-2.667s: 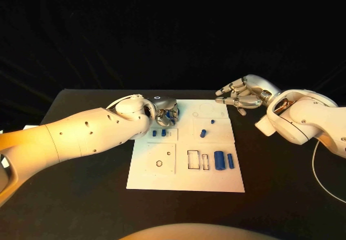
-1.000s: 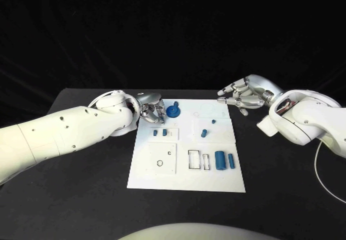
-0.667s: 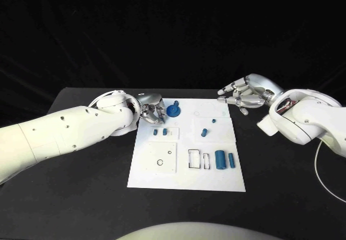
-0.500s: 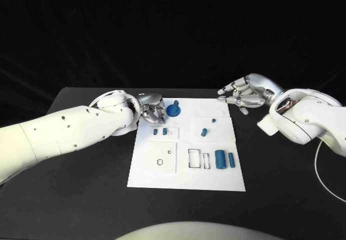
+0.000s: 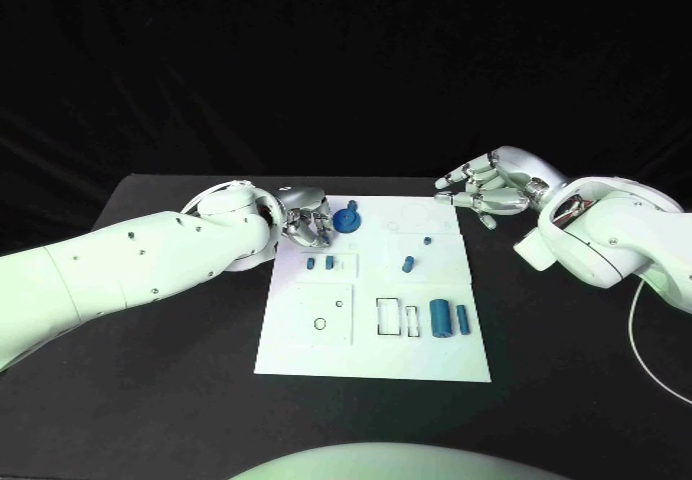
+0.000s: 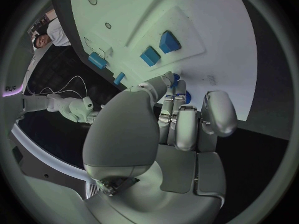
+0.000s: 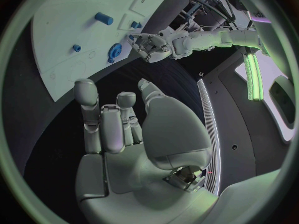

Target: Assemble the parts on the task board

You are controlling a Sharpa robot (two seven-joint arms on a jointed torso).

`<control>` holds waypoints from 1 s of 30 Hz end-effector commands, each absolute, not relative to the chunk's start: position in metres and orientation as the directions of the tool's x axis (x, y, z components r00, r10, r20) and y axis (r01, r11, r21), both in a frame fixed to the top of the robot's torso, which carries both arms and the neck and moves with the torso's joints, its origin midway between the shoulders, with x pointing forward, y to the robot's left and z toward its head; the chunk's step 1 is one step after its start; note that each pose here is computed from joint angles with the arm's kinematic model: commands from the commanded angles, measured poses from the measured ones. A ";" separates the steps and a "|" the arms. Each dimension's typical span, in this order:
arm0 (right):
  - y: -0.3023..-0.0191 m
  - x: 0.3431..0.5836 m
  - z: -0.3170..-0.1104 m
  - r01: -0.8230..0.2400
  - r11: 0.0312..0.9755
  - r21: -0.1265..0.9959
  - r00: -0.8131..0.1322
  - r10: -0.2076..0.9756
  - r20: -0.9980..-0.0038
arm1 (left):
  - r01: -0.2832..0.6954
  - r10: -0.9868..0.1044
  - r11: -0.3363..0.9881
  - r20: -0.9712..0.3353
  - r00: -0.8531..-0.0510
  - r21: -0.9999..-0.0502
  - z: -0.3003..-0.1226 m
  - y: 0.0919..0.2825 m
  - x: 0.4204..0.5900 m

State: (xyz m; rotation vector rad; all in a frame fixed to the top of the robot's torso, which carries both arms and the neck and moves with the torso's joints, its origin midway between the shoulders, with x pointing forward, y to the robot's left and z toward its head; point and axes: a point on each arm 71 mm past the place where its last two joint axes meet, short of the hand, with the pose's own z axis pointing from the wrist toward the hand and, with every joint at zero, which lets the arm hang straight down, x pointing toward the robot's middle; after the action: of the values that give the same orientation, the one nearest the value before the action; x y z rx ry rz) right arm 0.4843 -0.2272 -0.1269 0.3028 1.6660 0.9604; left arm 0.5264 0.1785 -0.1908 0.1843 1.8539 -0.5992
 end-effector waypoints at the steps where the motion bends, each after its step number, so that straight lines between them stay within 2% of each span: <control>1: -0.226 0.484 -0.127 -0.284 0.631 0.722 -0.346 0.635 -0.691 | 0.398 -0.130 0.869 -0.911 -0.391 -0.295 -0.196 0.178 0.526; 30: -0.226 0.484 -0.128 -0.283 0.629 0.724 -0.350 0.635 -0.689 | 0.383 -0.150 0.868 -0.903 -0.403 -0.316 -0.198 0.179 0.525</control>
State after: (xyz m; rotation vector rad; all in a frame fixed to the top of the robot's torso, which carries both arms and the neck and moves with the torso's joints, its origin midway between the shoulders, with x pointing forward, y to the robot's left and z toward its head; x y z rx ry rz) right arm 0.4843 -0.2273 -0.1273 0.3026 1.6721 0.9635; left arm 0.5261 0.1802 -0.1966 0.1747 1.8832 -0.5829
